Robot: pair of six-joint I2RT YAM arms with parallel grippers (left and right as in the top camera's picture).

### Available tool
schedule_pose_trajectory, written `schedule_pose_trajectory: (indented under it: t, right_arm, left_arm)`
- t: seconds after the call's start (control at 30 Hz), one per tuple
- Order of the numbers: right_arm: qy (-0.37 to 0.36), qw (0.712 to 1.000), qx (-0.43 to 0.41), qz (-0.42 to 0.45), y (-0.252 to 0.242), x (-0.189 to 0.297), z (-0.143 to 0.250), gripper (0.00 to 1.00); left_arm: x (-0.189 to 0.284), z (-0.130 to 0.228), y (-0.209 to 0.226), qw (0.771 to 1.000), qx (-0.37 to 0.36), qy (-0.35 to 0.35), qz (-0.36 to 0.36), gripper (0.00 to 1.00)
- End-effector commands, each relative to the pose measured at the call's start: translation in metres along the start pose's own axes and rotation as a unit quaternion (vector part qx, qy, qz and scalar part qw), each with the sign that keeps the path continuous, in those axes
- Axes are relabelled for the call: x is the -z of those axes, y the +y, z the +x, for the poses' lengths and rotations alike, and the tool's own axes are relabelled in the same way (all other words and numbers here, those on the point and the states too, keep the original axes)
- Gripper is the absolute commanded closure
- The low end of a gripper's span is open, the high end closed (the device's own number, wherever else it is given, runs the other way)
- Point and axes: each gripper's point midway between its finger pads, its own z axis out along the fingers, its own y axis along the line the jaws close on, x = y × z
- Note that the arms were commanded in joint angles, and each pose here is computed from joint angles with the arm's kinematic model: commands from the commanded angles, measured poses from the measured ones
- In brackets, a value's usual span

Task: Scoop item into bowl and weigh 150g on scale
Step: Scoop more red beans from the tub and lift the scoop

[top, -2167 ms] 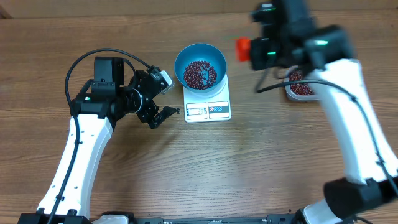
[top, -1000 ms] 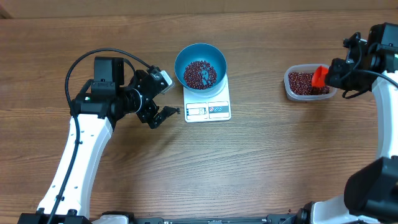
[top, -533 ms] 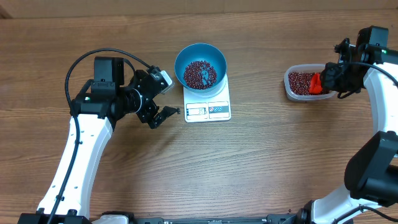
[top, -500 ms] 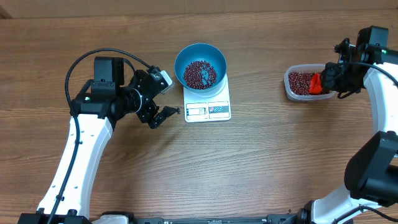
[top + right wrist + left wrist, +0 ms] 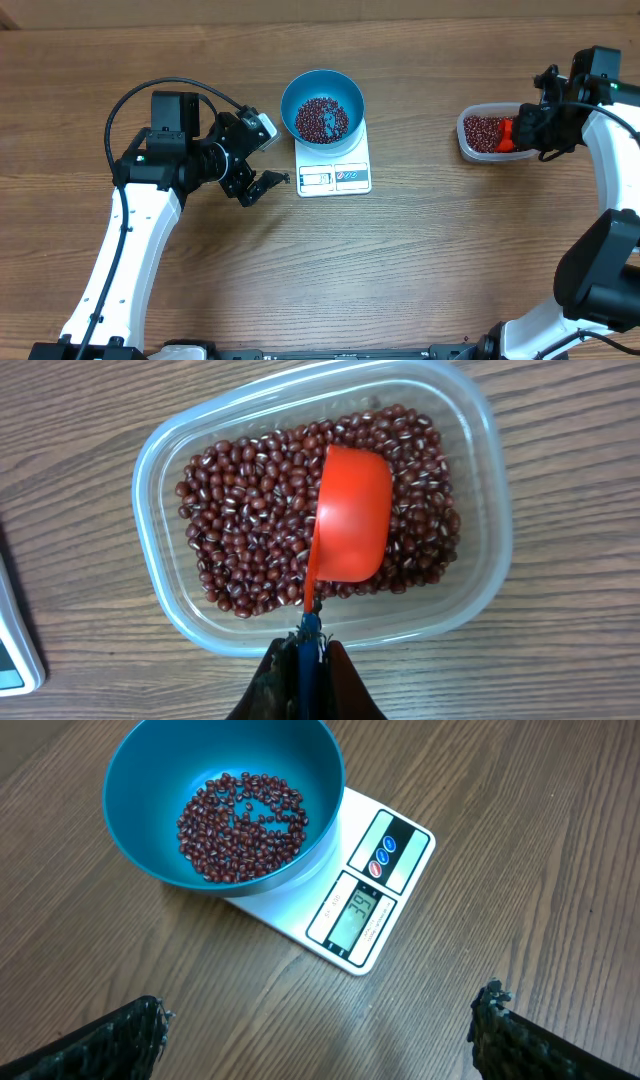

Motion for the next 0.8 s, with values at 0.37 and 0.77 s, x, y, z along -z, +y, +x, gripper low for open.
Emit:
schedule_pose_trajectory:
  t: [0.37, 0.77]
  right_arm:
    - [0.027, 0.999, -0.004, -0.020, 0.004, -0.015, 0.013, 0.96]
    - [0.024, 0.998, -0.005, -0.057, 0.017, -0.014, 0.012, 0.96]
  left_arm:
    - [0.000, -0.001, -0.003, 1.000, 0.008, -0.006, 0.007, 0.00]
    - [0.000, -0.001, -0.003, 1.000, 0.008, -0.006, 0.007, 0.00]
